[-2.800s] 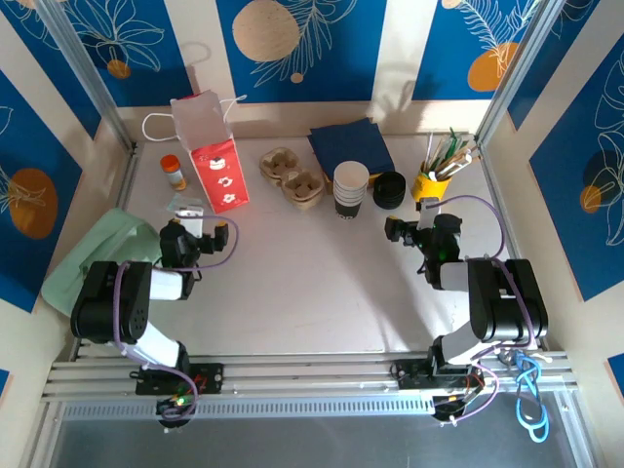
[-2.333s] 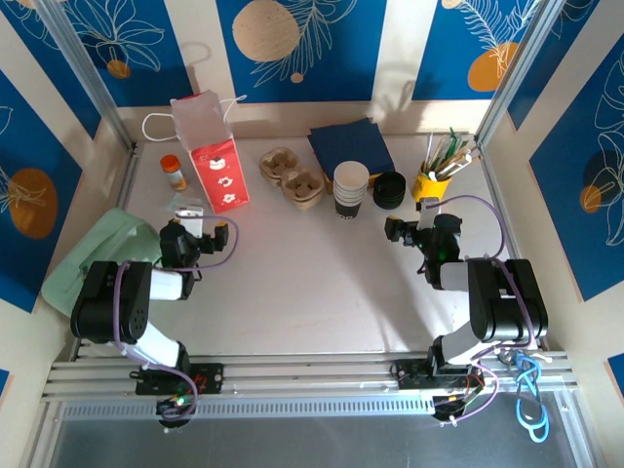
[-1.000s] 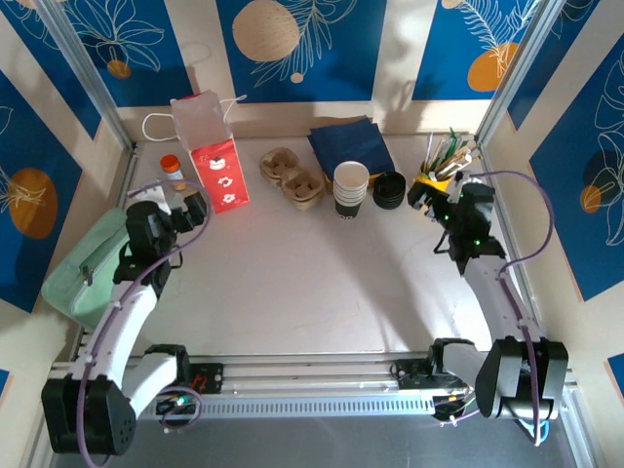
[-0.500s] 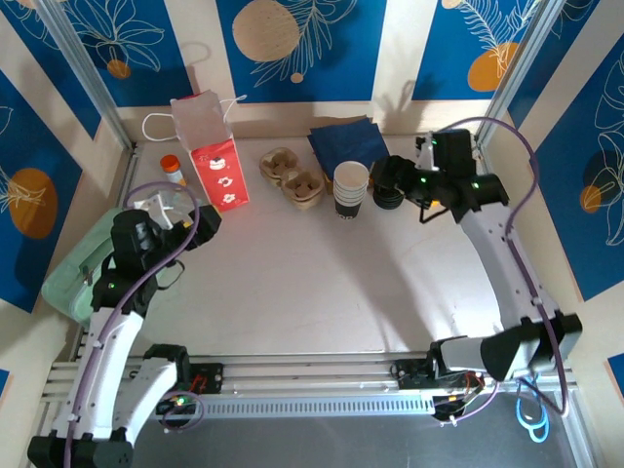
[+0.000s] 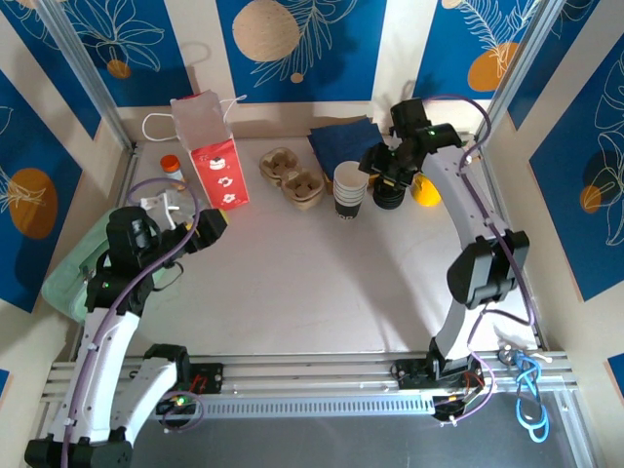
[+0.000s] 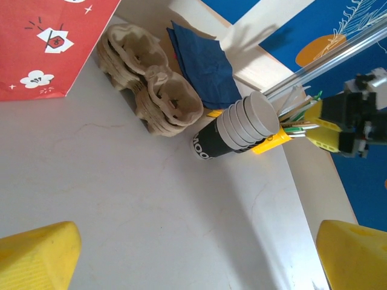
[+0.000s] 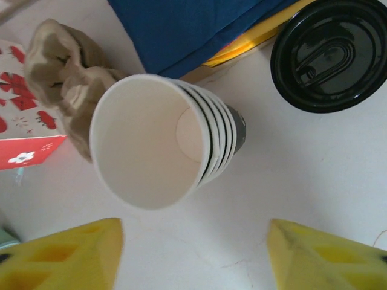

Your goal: Pack the takeout coffee

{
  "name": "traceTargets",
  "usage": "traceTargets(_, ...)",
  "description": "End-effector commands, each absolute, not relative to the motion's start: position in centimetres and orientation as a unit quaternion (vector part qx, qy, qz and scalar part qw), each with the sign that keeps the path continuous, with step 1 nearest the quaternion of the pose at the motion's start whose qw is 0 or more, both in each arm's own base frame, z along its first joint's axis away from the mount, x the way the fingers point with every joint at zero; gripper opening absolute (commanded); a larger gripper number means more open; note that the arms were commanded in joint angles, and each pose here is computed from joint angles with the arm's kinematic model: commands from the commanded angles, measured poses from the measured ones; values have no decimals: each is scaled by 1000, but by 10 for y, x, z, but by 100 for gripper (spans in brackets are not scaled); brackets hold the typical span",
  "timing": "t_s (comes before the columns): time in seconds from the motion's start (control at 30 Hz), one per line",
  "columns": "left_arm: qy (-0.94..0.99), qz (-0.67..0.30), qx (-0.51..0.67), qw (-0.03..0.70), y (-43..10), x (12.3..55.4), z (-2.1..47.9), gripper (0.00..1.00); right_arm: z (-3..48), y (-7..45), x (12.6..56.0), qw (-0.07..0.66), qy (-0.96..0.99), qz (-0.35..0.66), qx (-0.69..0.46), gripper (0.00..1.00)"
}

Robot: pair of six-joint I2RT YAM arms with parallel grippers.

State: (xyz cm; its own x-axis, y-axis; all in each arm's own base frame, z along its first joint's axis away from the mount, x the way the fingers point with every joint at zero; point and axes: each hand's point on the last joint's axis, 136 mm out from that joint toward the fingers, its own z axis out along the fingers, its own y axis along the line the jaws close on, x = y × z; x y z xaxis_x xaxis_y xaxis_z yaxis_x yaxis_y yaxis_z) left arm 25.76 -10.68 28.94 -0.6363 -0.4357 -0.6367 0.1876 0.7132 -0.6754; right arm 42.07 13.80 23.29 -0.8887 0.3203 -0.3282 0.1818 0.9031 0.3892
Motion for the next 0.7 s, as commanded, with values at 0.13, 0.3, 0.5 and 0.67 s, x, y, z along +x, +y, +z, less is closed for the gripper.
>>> traceTargets(0.13,819,-392,-55,415,-116,255,295,99,222,146,426,170,968,146,115,50)
traceTargets(0.3,819,-393,-58,413,-116,255,293,99,215,154,432,160,972,138,105,38)
traceTargets(0.5,821,-391,-62,411,-115,256,291,99,209,157,435,159,975,118,99,34)
traceTargets(0.67,823,-388,-65,410,-114,256,289,99,206,154,436,161,976,102,102,38)
